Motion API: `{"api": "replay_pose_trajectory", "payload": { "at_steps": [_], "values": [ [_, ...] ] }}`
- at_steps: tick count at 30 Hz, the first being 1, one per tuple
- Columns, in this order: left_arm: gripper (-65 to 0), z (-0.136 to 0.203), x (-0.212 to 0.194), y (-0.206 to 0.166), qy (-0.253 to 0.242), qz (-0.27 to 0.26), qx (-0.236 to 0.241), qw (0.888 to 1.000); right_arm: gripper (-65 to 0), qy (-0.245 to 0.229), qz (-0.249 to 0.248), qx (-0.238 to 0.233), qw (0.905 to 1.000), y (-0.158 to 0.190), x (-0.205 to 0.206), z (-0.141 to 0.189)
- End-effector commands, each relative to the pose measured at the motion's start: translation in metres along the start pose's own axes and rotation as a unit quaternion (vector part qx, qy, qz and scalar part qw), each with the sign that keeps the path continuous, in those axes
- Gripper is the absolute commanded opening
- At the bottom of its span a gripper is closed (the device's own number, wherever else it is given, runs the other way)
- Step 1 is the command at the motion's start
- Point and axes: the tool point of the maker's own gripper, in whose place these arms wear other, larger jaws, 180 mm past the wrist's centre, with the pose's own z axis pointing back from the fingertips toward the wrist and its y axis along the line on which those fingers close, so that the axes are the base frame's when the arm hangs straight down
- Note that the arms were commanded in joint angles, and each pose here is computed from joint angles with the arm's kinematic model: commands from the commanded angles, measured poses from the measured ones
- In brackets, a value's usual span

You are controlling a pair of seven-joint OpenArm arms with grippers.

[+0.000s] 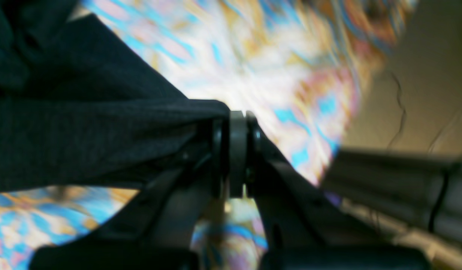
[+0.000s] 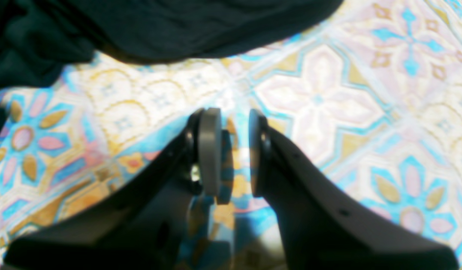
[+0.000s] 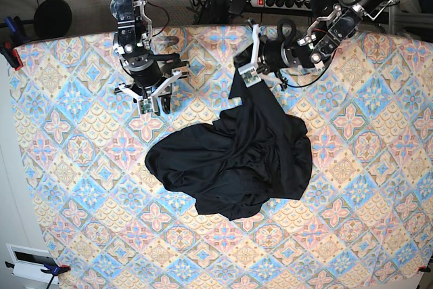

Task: Layout the t-shirt on the table in an organized manner, then fold the t-shirt properly
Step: 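Lift the held fabric with the left gripper and pull it away from the shirt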

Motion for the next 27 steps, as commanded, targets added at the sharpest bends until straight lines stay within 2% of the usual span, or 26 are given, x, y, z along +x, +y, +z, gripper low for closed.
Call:
{"api": "replay_pose_trajectory", "payload": {
  "at_steps": [1,8,12,18,21,27],
  "values": [
    [-65.0,0.009,0.006,0.001,-0.012,-0.018,-0.005,1.000,-53.3,-0.026,-0.002,-0.003,0.9997,-0.004,0.015,0.000],
    [-65.0,0.034,-0.027,-0.005,0.029,-0.045,-0.015,0.998,-53.3,-0.026,-0.004,-0.008,0.9996,-0.008,0.015,0.001],
    [-65.0,0.052,-0.030,-0.008,0.027,-0.053,-0.006,0.998,-53.3,-0.026,-0.004,-0.008,0.9996,-0.008,0.015,0.001],
    [-65.0,0.086,-0.045,0.025,0.024,-0.005,0.067,0.997,-53.3,-0.026,-0.004,-0.008,0.9996,-0.008,0.015,0.001],
    [-65.0,0.108,-0.058,0.048,0.026,0.025,0.116,0.993,-53.3,-0.026,-0.006,-0.015,0.9995,-0.013,0.015,0.001],
    [-65.0,0.137,-0.074,0.072,0.027,0.062,0.177,0.982,-53.3,-0.025,-0.010,-0.024,0.9994,-0.021,0.014,0.002]
  ]
}}
